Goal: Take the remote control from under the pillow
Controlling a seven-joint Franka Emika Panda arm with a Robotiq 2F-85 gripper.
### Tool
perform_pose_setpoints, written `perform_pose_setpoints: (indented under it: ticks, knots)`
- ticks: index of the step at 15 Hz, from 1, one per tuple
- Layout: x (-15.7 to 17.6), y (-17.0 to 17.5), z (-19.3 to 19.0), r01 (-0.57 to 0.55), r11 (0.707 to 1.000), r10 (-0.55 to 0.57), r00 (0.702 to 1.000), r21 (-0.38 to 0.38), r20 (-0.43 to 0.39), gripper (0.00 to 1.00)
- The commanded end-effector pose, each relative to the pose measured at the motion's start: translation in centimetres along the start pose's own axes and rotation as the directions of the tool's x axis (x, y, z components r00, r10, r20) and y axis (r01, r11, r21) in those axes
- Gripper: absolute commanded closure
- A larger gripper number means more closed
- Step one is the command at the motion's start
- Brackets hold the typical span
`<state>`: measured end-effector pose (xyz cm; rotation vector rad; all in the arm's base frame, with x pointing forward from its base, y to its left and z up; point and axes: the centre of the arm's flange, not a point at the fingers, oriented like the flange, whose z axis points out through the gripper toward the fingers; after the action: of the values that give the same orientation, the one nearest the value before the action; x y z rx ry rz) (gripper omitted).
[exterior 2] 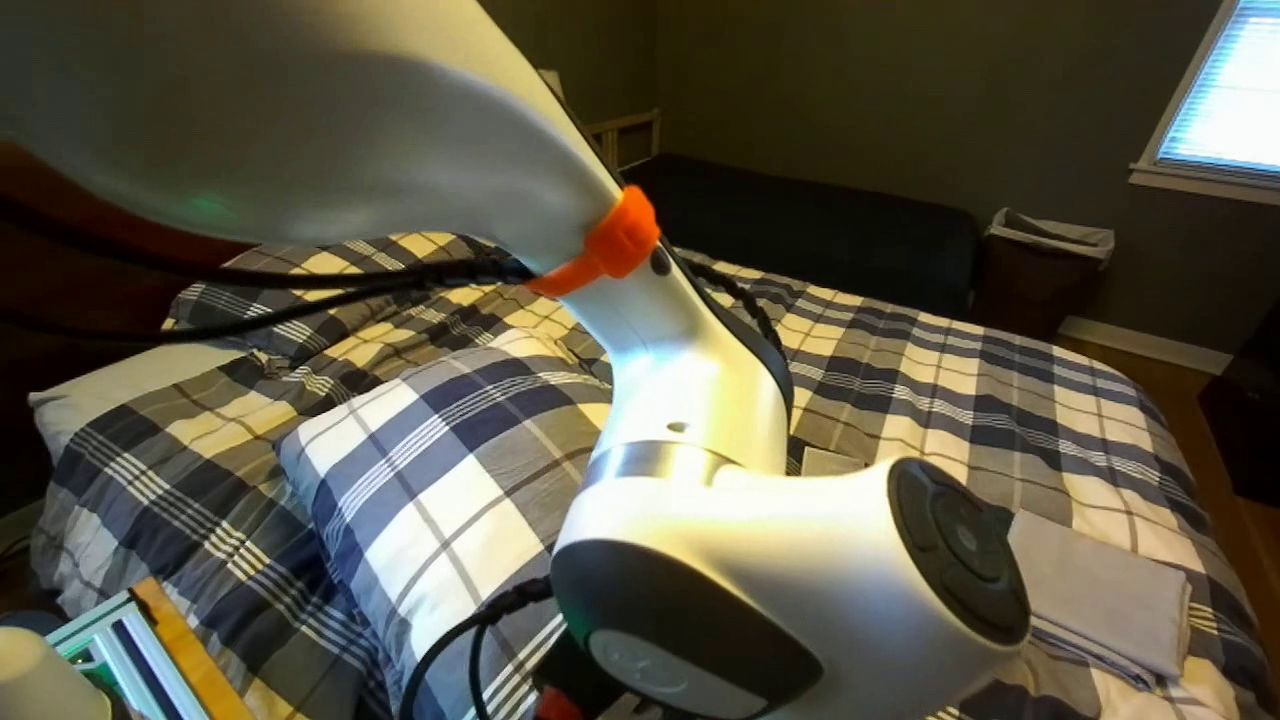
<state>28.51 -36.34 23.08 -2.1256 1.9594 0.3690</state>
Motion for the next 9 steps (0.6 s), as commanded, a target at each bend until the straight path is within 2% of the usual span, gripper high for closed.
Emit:
perform_pose_setpoints:
  ticks: [1, 4, 9]
  knots:
    - [3.3, -0.2, 2.7, -0.048, 0.999, 0.05, 0.996, -0.022, 0.072, 0.0]
    - [4.7, 0.0, 5.1, -0.104, 0.994, 0.107, 0.991, -0.039, 0.083, 0.0]
    - [6.6, 0.2, 9.0, -0.117, 0.993, 0.121, 0.983, -0.031, 0.14, 0.0]
